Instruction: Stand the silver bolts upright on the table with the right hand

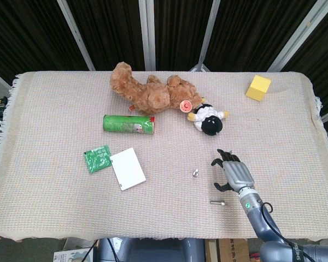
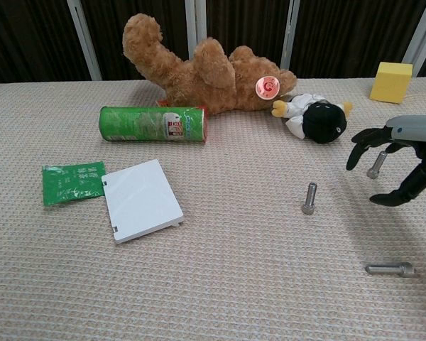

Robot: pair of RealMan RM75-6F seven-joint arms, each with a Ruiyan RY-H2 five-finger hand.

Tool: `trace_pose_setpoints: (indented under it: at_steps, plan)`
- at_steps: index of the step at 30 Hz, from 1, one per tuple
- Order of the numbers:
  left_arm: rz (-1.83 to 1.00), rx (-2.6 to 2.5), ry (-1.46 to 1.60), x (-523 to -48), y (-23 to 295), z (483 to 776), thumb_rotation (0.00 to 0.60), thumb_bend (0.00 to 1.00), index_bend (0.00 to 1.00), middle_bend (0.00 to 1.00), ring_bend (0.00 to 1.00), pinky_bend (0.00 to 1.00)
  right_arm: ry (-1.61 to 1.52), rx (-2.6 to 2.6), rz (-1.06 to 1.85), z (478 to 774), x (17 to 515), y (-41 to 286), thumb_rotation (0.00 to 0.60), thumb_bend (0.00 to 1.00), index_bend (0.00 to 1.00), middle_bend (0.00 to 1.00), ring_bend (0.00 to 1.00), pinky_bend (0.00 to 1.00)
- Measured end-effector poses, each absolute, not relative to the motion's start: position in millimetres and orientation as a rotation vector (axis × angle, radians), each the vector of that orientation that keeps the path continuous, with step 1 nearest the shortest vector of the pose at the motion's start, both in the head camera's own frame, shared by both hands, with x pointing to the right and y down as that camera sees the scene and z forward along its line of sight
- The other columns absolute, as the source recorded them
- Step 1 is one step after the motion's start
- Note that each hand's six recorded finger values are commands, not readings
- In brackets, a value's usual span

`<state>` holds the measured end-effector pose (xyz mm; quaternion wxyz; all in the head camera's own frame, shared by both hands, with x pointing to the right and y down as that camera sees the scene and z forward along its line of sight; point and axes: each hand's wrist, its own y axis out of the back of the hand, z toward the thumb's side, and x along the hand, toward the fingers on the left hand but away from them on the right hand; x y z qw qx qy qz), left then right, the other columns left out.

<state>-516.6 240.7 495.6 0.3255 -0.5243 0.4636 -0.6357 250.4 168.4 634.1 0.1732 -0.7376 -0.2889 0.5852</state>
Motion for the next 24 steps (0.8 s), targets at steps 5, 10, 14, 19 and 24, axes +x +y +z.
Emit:
trace_pose_setpoints:
  at_steps: [5, 10, 14, 19, 24]
  plan:
    - [-1.667, -1.377, 1.217, -518, 240, 496, 0.6, 0.12, 0.09, 0.07, 0.05, 0.18, -0.818, -2.094, 1.632, 630, 254, 180, 0.6, 0.3, 0.3, 0.0, 0.0, 0.09]
    - [-1.668, -1.38, 1.215, -517, 240, 496, 0.6, 0.12, 0.09, 0.07, 0.05, 0.18, -0.824, -2.107, 1.625, 627, 259, 193, 0.6, 0.3, 0.32, 0.0, 0.0, 0.09]
    - [-1.67, -1.38, 1.212, -517, 240, 497, 0.6, 0.12, 0.09, 0.07, 0.05, 0.18, -0.829, -2.126, 1.622, 630, 261, 202, 0.6, 0.3, 0.35, 0.0, 0.0, 0.09]
    - [-1.671, -1.38, 1.21, -517, 240, 497, 0.6, 0.12, 0.09, 0.07, 0.05, 0.18, -0.824, -2.158, 1.617, 637, 258, 213, 0.6, 0.3, 0.37, 0.0, 0.0, 0.09]
    - [-1.674, -1.382, 1.212, -517, 240, 498, 0.6, 0.12, 0.09, 0.07, 0.05, 0.18, -0.812, -2.176, 1.627, 643, 255, 223, 0.6, 0.3, 0.39, 0.0, 0.0, 0.09]
